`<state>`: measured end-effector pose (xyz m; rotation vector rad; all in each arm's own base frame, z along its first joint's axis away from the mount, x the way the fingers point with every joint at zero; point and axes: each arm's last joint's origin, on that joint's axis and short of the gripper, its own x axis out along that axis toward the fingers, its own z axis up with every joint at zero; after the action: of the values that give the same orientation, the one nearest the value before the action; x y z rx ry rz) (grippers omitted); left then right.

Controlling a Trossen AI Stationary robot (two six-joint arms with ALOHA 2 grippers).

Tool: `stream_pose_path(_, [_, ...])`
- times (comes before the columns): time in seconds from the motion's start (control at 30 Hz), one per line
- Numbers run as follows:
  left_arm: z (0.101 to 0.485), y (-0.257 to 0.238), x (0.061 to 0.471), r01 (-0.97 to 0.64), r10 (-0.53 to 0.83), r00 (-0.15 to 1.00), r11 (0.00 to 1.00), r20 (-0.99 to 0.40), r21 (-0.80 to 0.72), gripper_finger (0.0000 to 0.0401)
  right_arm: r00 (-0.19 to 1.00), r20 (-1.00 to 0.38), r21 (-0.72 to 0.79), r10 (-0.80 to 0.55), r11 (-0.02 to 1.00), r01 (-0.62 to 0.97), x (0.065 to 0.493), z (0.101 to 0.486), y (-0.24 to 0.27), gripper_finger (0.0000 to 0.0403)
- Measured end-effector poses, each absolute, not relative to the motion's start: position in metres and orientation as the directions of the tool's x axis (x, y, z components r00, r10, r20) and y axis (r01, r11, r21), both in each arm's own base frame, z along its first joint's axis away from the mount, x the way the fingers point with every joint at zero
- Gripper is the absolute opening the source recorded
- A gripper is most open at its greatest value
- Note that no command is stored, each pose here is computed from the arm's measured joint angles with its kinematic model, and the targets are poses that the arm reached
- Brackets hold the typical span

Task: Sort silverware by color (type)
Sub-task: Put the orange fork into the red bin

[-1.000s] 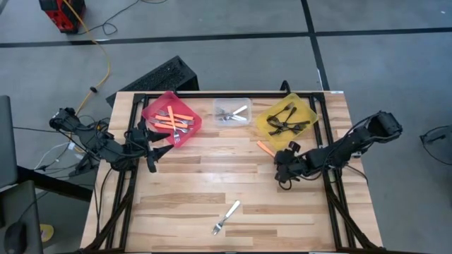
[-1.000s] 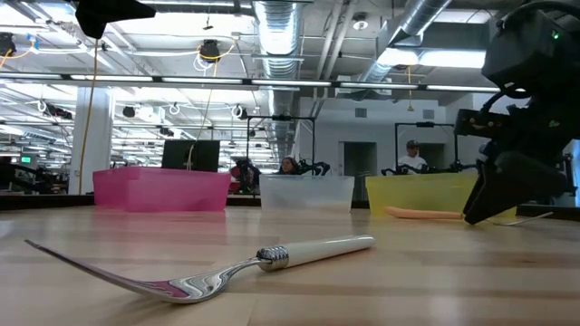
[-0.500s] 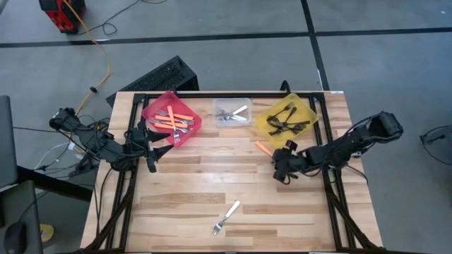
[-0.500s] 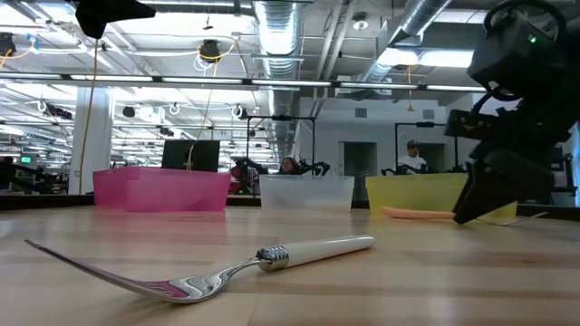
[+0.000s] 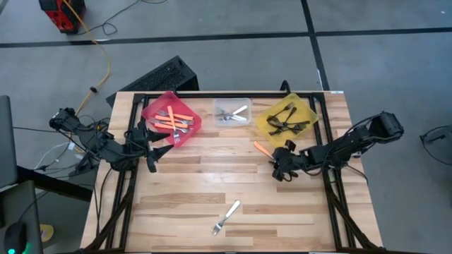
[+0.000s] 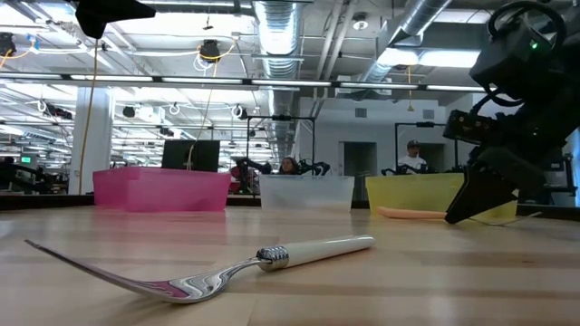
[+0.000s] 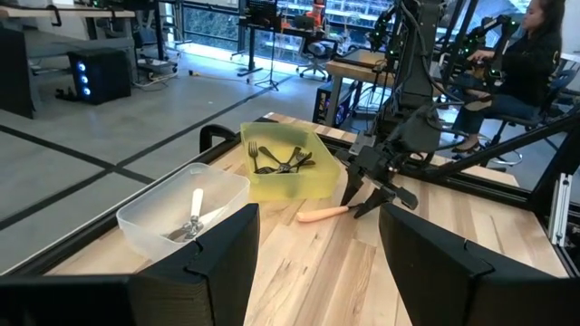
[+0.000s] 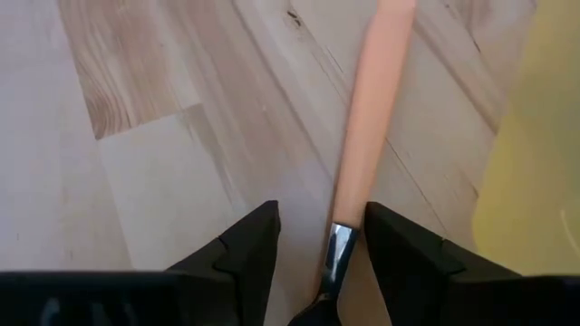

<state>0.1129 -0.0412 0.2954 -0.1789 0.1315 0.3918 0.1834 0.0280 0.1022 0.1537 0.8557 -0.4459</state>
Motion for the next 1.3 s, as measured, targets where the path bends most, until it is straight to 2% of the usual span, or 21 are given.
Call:
stream_pose_path(0.37, [0.295, -0.041, 0.113, -0.39, 0.367, 0.916, 0.909, -0.161, -0.148, 0.0212, 0.596, -0.752, -0.01, -0.284, 0.908, 0.42, 0.185, 0.103, 0.032, 0.0141])
stream_pose_path(0.77, [0.295, -0.041, 0.113, -0.39, 0.367, 0.916, 0.909, -0.161, -0.148, 0.0212, 0.64, -0.728, 0.076, -0.246, 0.899, 0.432, 0.189, 0.106, 0.034, 0.0055])
stream_pose_path(1.3, [0.297, -0.041, 0.113, -0.395, 0.371, 0.917, 0.899, -0.151, -0.189, 0.0212, 0.81, -0.54, 0.148, -0.23, 0.921, 0.361, 0.208, 0.125, 0.034, 0.0054])
